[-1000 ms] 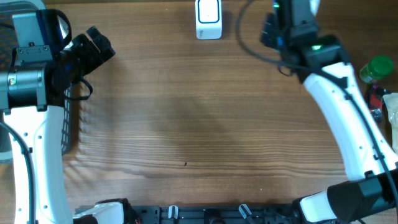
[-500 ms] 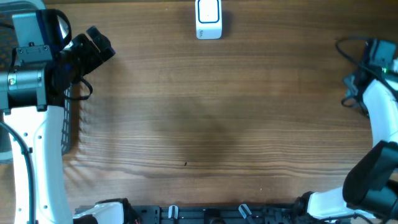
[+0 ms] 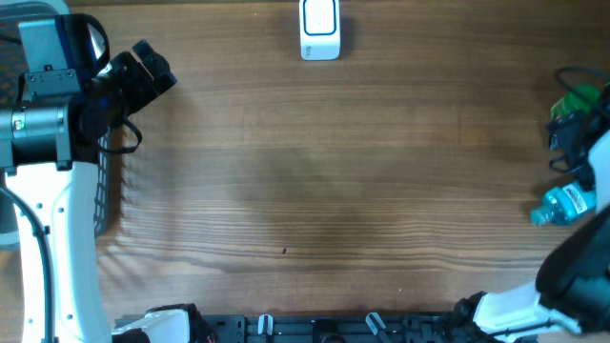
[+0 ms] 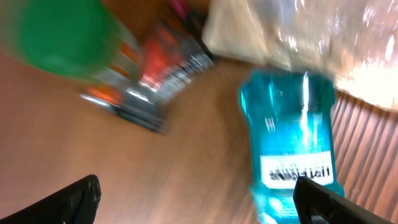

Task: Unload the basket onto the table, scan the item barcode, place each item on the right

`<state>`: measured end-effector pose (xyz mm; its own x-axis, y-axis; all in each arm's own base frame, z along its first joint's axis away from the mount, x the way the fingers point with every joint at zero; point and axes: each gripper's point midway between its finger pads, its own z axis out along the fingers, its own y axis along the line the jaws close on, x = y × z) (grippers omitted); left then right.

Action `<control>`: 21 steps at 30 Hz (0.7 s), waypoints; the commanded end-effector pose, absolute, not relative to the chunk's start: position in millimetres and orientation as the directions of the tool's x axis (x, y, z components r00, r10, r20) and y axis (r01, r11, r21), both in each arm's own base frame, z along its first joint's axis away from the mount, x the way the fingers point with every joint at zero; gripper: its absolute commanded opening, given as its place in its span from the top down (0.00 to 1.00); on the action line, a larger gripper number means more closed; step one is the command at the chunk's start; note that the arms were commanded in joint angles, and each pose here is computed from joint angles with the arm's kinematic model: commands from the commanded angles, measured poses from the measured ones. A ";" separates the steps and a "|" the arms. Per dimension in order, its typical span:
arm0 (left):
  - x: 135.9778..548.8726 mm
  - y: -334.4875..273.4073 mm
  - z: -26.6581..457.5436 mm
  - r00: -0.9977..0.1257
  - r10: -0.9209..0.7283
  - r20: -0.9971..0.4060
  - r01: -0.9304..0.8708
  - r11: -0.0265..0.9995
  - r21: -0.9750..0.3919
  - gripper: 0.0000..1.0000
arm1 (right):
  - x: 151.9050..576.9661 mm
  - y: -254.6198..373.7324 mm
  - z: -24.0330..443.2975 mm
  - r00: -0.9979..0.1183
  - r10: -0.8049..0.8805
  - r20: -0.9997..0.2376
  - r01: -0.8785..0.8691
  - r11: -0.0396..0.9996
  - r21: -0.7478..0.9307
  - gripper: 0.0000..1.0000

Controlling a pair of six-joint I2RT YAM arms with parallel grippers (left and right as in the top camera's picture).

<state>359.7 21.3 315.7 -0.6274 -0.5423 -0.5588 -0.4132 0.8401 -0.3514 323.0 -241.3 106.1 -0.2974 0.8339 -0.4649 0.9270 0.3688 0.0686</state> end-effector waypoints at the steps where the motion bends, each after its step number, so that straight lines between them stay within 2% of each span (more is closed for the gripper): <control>1: 361.0 25.1 316.6 -0.625 -0.535 -0.569 -0.414 0.845 -0.339 0.00 | 344.9 -218.2 275.8 -0.134 0.731 -0.669 0.781 0.494 0.383 0.00; 4: 370.1 27.4 325.2 -0.592 -0.531 -0.606 -0.402 0.846 -0.350 0.00 | 339.4 -183.3 398.0 0.069 0.616 -0.784 0.535 0.640 0.551 0.00; 6: 381.6 28.2 337.3 -0.550 -0.528 -0.647 -0.377 0.848 -0.372 0.00 | 319.0 -154.6 493.4 0.274 0.504 -0.819 0.311 0.759 0.572 0.00; 7: 381.5 28.1 337.1 -0.550 -0.529 -0.646 -0.377 0.848 -0.373 0.00 | 299.9 -137.2 542.9 0.391 0.437 -0.810 0.193 0.821 0.537 0.00; 9: 394.9 29.3 353.6 -0.496 -0.515 -0.699 -0.339 0.856 -0.391 0.00 | 272.0 -112.7 592.1 0.508 0.372 -0.777 0.066 0.882 0.466 0.00; 10: 407.0 33.0 371.6 -0.433 -0.488 -0.758 -0.305 0.870 -0.387 0.00 | 245.9 -87.0 625.5 0.582 0.326 -0.745 -0.036 0.926 0.377 0.00; 11: 414.2 37.5 384.9 -0.376 -0.484 -0.790 -0.298 0.871 -0.392 0.00 | 235.7 -79.6 635.6 0.610 0.303 -0.733 -0.055 0.938 0.342 0.00; 12: 423.9 41.8 403.6 -0.298 -0.477 -0.827 -0.280 0.872 -0.402 0.00 | 228.3 -75.0 640.8 0.625 0.277 -0.729 -0.054 0.948 0.314 0.00; 14: 439.1 44.6 443.5 -0.154 -0.432 -0.889 -0.209 0.893 -0.398 0.00 | 226.4 -66.7 630.9 0.579 0.207 -0.789 -0.012 0.969 0.245 0.00; 16: 441.6 44.8 467.5 -0.089 -0.309 -0.947 -0.161 0.943 -0.293 0.00 | 234.0 -70.1 599.0 0.448 0.059 -0.892 0.122 0.984 0.126 0.00; 17: 439.3 44.6 474.5 -0.073 -0.267 -0.961 -0.151 0.955 -0.254 0.00 | 234.6 -68.6 578.9 0.363 0.027 -0.931 0.155 0.984 0.088 0.00; 19: 431.0 43.8 477.9 -0.081 -0.229 -0.970 -0.148 0.965 -0.215 0.00 | 225.9 -59.1 554.8 0.271 0.024 -0.962 0.165 0.984 0.071 0.00; 21: 419.7 42.5 481.6 -0.085 -0.230 -0.970 -0.148 0.965 -0.216 0.00 | 210.9 -48.8 547.5 0.267 0.030 -0.963 0.156 0.985 0.074 0.00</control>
<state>440.1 40.1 465.9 -0.0987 -0.3159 -0.9436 -0.1464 0.9426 -0.3003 243.1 -71.8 541.7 0.2458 0.1672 -0.9548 0.1590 0.9647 0.2099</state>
